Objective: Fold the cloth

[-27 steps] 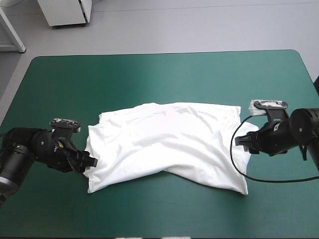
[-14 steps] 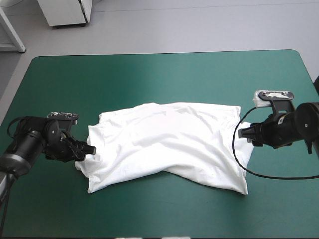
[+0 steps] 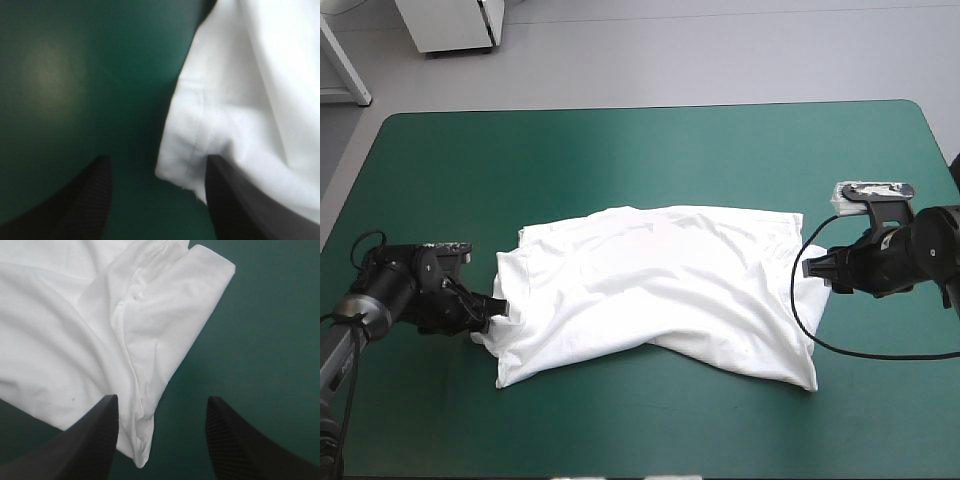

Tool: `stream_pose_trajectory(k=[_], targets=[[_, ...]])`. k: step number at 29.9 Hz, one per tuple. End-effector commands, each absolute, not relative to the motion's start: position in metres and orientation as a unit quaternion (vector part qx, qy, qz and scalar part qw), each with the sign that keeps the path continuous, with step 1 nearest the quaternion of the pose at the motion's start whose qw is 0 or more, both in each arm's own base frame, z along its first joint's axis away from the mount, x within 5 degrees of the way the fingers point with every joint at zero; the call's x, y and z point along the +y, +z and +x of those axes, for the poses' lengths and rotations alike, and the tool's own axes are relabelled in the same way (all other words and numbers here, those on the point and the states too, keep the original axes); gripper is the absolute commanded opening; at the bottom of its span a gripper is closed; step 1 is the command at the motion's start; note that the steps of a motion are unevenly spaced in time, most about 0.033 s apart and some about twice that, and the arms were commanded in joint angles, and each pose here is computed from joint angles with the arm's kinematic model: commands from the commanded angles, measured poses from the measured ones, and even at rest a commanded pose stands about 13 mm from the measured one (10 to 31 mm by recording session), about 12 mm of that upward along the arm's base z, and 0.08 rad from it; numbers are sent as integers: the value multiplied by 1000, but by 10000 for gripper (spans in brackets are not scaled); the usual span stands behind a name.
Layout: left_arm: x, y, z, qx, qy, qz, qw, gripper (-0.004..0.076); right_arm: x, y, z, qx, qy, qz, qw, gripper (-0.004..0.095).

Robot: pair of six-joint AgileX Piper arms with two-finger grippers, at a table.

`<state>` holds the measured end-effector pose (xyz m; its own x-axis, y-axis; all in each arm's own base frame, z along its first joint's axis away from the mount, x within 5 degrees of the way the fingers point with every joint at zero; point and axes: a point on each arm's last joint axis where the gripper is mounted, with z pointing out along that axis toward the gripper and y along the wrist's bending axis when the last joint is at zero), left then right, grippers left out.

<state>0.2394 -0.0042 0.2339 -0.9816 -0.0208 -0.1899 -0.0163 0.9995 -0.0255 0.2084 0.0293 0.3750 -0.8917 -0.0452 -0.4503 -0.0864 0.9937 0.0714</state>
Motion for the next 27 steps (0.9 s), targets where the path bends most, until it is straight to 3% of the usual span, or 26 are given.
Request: stream_pose_trajectory(k=[1,5,11,16,21,27], targets=[[-6,229,234,993,-26,-21,116,365,27,389,203,965,38,-31,257,510],[-7,219,232,992,-30,-25,118,330,27,389,203,965,38,-31,257,496],[-6,210,236,990,-26,-22,136,252,27,389,203,965,39,-29,257,399],[-6,206,237,992,-24,-20,126,-18,28,389,203,965,47,-29,257,370],[-6,221,242,989,-25,-16,148,-22,28,389,203,965,48,-29,257,370],[-13,268,246,976,-34,12,215,-22,28,390,203,965,48,-29,257,370]])
